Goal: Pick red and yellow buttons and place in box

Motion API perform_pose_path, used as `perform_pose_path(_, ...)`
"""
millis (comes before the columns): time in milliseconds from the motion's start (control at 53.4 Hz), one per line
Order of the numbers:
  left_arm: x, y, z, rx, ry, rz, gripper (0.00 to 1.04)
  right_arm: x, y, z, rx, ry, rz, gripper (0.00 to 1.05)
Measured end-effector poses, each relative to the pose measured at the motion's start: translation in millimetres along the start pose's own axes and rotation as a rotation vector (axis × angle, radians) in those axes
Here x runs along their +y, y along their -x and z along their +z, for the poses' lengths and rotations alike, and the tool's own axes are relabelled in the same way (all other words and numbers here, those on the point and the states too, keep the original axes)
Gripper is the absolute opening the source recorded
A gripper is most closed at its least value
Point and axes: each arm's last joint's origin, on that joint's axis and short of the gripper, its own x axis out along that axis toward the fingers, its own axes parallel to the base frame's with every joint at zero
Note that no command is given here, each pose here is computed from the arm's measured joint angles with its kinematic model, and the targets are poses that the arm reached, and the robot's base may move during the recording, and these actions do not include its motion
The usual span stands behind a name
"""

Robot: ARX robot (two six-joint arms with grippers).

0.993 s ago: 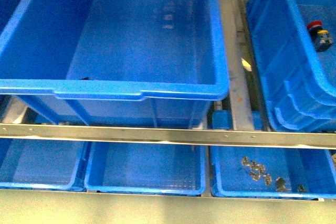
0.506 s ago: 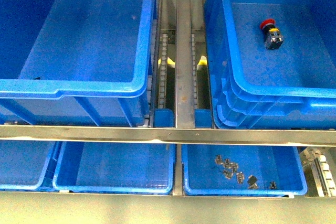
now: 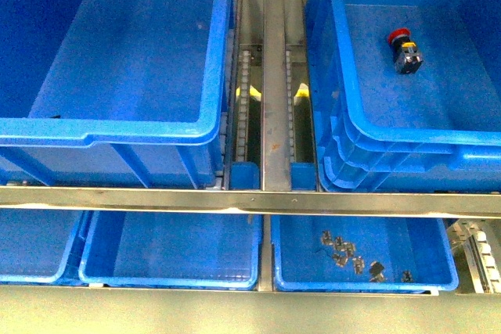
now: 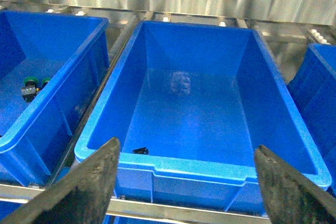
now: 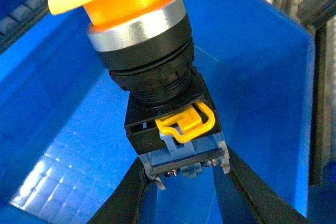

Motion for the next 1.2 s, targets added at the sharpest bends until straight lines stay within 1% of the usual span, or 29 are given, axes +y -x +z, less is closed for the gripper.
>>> perform_pose_path(75, 0, 0, 0, 0.0, 0.0, 0.0, 0.97, -2, -24, -1, 0.058, -0.055, -0.012, 0.25)
perform_pose_path(94, 0, 0, 0, 0.0, -0.001, 0.0, 0.98, -2, -27, -1, 0.07, -0.07, -0.017, 0.25)
perform_pose_path(169, 0, 0, 0, 0.0, -0.001, 0.0, 0.96, -4, -56, -5, 0.15, -0.15, -0.032, 0.25)
perform_pose_path(262, 0, 0, 0, 0.0, -0.001, 0.0, 0.97, -4, -93, -11, 0.211, -0.195, -0.045, 0.25)
perform_pose_path(449, 0, 0, 0, 0.0, -0.001, 0.0, 0.97, -6, -143, -14, 0.253, -0.26, -0.072, 0.24)
perform_pose_path(599, 0, 0, 0, 0.0, -0.001, 0.0, 0.97, -8, -168, -15, 0.286, -0.302, -0.099, 0.24)
perform_pose_path(768, 0, 0, 0, 0.0, -0.001, 0.0, 0.97, -12, -190, -23, 0.332, -0.346, -0.124, 0.24)
perform_pose_path(1030, 0, 0, 0, 0.0, -0.001, 0.0, 0.97, -24, -213, -31, 0.369, -0.367, -0.174, 0.24)
perform_pose_path(1124, 0, 0, 0, 0.0, -0.001, 0.0, 0.97, -27, -217, -32, 0.378, -0.381, -0.17, 0.24)
perform_pose_path(1161, 0, 0, 0, 0.0, -0.001, 0.0, 0.97, -28, -217, -33, 0.378, -0.389, -0.157, 0.27)
perform_pose_path(1199, 0, 0, 0, 0.0, -0.001, 0.0, 0.97, -29, -218, -33, 0.374, -0.396, -0.141, 0.34)
